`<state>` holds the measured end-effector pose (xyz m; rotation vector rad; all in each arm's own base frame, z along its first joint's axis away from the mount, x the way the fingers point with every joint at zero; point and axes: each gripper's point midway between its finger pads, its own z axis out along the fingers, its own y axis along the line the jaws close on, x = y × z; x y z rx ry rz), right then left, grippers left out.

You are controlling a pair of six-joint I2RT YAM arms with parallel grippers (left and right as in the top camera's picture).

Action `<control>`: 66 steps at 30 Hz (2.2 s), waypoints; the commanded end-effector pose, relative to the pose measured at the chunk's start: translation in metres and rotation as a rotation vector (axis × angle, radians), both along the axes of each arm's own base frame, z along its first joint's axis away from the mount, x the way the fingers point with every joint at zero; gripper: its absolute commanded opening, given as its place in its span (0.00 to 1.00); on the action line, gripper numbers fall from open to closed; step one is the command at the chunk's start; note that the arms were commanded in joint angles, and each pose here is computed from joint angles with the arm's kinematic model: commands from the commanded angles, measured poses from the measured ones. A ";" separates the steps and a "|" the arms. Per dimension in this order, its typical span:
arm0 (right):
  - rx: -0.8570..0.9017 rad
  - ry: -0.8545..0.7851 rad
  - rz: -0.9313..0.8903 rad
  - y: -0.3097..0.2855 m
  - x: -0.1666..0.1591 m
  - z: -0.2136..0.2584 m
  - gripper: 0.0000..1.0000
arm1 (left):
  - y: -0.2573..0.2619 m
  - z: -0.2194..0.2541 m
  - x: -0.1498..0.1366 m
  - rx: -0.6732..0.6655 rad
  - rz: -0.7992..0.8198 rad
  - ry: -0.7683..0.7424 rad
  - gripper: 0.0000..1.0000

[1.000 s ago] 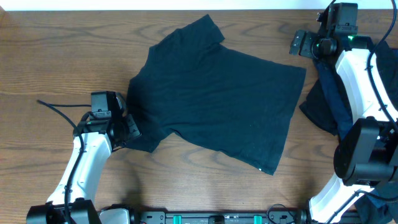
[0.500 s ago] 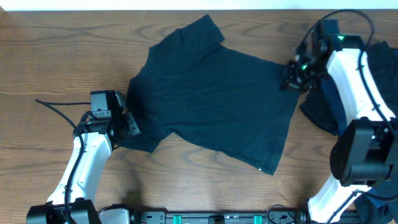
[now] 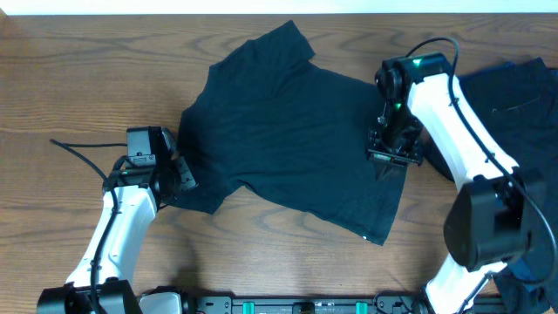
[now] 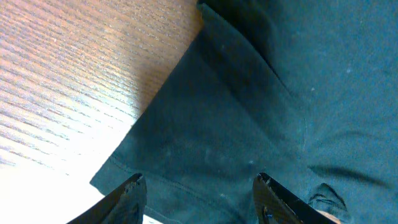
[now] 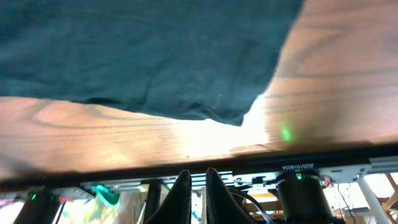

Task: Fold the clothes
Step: 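Move the right gripper down to grasp the T-shirt's lower right hem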

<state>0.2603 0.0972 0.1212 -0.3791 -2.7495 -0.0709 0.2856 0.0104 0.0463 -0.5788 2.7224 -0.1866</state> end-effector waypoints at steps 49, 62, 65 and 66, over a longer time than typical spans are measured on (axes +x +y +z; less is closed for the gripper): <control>0.015 -0.079 -0.257 -0.013 -0.105 -0.133 0.55 | -0.005 0.002 0.003 -0.031 0.000 -0.020 0.58; 0.016 -0.104 -0.239 -0.014 -0.100 -0.134 0.41 | -0.005 0.002 0.003 -0.030 0.000 -0.020 0.58; 0.014 -0.109 -0.244 -0.017 -0.098 -0.135 0.33 | -0.005 0.002 0.003 -0.030 -0.001 -0.020 0.58; 0.012 -0.110 -0.250 -0.019 -0.097 -0.135 0.28 | -0.005 0.002 0.003 -0.029 -0.001 -0.020 0.58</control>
